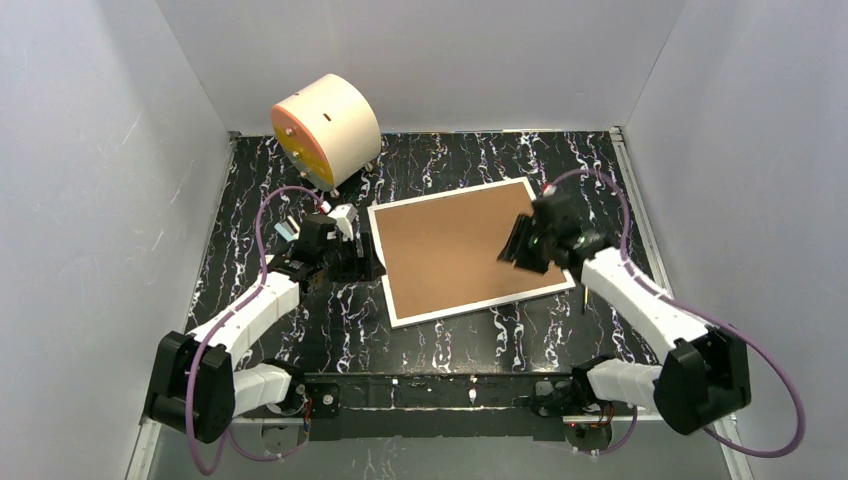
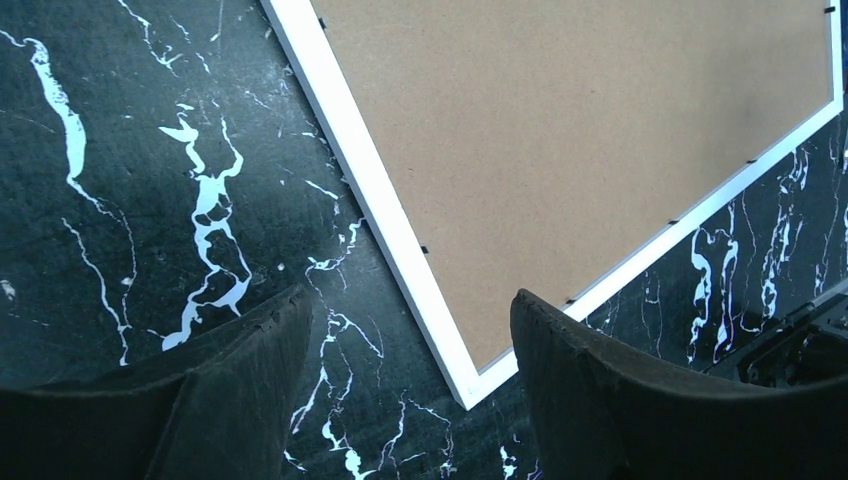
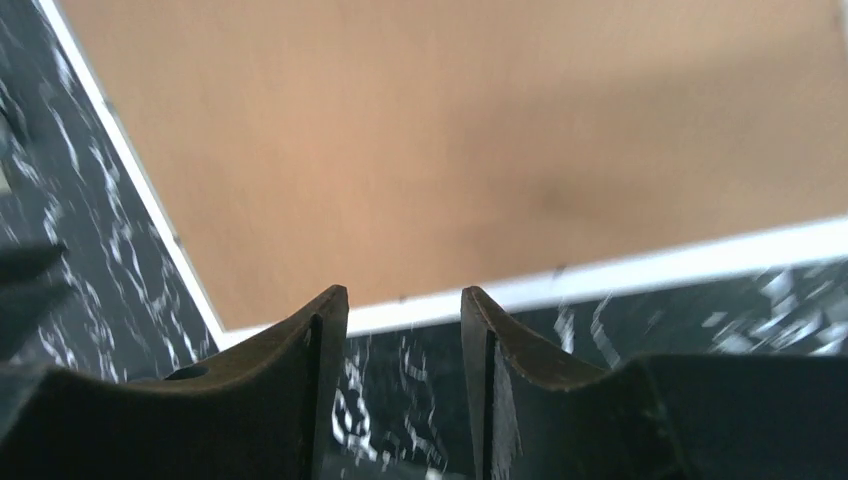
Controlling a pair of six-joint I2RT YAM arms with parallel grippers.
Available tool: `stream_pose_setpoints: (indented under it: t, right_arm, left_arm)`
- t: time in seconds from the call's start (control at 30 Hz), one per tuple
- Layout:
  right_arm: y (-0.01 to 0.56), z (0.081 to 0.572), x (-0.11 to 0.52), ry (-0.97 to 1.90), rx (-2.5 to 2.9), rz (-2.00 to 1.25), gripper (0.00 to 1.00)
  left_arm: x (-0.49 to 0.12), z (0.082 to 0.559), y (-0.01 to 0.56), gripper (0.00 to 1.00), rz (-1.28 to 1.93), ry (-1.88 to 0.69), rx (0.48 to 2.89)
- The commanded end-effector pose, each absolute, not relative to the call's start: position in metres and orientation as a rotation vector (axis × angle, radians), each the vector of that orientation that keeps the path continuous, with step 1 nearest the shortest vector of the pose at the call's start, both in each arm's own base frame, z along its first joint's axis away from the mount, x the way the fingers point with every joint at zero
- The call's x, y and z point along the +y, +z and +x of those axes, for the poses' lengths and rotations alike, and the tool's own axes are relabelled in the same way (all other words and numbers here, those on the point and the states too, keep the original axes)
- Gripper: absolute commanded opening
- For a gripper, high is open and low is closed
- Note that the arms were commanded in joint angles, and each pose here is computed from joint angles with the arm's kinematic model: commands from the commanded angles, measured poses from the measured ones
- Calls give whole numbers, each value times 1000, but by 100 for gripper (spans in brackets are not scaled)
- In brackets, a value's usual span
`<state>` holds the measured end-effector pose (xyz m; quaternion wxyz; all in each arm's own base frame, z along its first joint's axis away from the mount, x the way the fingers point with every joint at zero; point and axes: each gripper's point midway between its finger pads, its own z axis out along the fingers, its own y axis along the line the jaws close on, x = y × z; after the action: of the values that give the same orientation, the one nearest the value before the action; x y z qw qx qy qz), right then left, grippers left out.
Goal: Take the photo out of the frame
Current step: Adjust the photo frame at the center of the board.
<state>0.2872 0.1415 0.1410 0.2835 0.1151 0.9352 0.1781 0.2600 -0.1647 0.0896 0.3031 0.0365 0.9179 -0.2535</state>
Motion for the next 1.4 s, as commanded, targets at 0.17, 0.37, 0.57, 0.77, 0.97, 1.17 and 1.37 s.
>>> stream_pose_setpoints:
  t: [0.17, 0.37, 0.57, 0.77, 0.97, 1.17, 1.37]
  right_arm:
    - [84, 214, 216, 531, 2554, 704, 59]
    - [73, 202, 217, 321, 2521, 820, 58]
    - [61, 197, 203, 165, 2516, 976, 58]
    - [56, 203, 200, 145, 2464, 1046, 60]
    - [47, 206, 196, 101, 2421, 1124, 61]
    - [42, 210, 199, 78, 2412, 1157, 57]
    - [26, 201, 197, 46, 2470, 1171, 47]
  left_arm:
    - [-157, 267, 102, 72, 78, -613, 2388]
    - [-154, 265, 101, 72, 73, -591, 2396]
    - [-155, 266, 102, 73, 70, -597, 2395]
    - [-156, 265, 103, 73, 68, -613, 2390]
    - [-159, 263, 102, 73, 72, -633, 2393]
    - [-156, 263, 103, 73, 65, -620, 2388]
    - [-154, 262, 103, 73, 59, -607, 2389]
